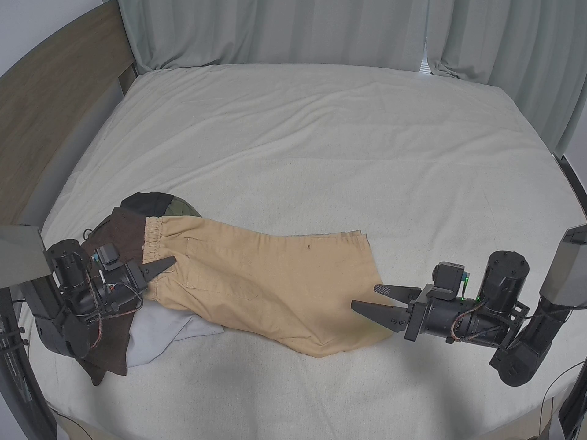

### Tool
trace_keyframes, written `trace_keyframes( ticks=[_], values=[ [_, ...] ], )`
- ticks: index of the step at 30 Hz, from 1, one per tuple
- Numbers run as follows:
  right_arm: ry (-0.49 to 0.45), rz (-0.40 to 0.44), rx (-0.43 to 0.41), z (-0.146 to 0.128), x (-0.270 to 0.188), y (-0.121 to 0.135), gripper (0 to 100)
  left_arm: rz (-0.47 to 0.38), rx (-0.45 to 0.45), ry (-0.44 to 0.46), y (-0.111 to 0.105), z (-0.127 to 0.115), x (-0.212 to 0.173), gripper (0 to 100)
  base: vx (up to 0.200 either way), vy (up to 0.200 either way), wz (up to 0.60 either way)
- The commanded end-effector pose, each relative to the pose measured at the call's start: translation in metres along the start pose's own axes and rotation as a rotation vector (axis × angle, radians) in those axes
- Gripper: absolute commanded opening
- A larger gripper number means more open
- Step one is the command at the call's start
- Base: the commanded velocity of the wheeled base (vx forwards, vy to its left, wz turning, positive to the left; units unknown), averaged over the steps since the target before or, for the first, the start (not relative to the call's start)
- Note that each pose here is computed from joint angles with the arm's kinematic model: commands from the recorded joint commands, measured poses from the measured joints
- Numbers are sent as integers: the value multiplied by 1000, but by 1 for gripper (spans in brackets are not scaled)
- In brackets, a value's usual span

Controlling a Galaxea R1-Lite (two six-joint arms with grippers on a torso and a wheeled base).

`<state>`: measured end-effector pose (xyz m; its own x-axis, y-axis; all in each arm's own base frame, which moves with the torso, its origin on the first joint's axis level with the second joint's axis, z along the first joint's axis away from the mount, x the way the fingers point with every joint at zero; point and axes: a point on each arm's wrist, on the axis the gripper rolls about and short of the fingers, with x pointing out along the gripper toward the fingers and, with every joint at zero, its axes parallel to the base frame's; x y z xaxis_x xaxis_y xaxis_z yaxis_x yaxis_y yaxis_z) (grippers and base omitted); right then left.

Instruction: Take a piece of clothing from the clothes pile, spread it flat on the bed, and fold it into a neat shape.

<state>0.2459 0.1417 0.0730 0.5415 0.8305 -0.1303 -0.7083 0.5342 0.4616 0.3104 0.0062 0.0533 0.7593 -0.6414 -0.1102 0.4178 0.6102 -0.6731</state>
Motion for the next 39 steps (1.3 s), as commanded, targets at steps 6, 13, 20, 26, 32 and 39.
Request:
trace_keyframes(
  ticks=[6, 13, 20, 26, 32, 39],
  values=[
    [8, 1, 2, -2, 2, -1, 100, 4, -2, 1, -3, -1, -7, 0, 0, 0, 0],
    [6, 0, 2, -2, 2, -1, 100, -27, 24, 6, -13, 0, -3, 0, 0, 0, 0],
    [1, -3, 3, -1, 2, -2, 100, -90, 47, 41, -32, -7, 13, 0, 0, 0, 0],
    [-14, -11, -4, 3, -1, -4, 100, -121, 72, 40, -48, -14, 35, 0, 0, 0, 0],
    [-40, -51, -6, 9, -8, -14, 100, -163, 85, 55, -63, -24, 54, 0, 0, 0, 0],
    [-65, -76, -9, 15, -11, -22, 100, -185, 85, 88, -72, -41, 73, 0, 0, 0, 0]
  ],
)
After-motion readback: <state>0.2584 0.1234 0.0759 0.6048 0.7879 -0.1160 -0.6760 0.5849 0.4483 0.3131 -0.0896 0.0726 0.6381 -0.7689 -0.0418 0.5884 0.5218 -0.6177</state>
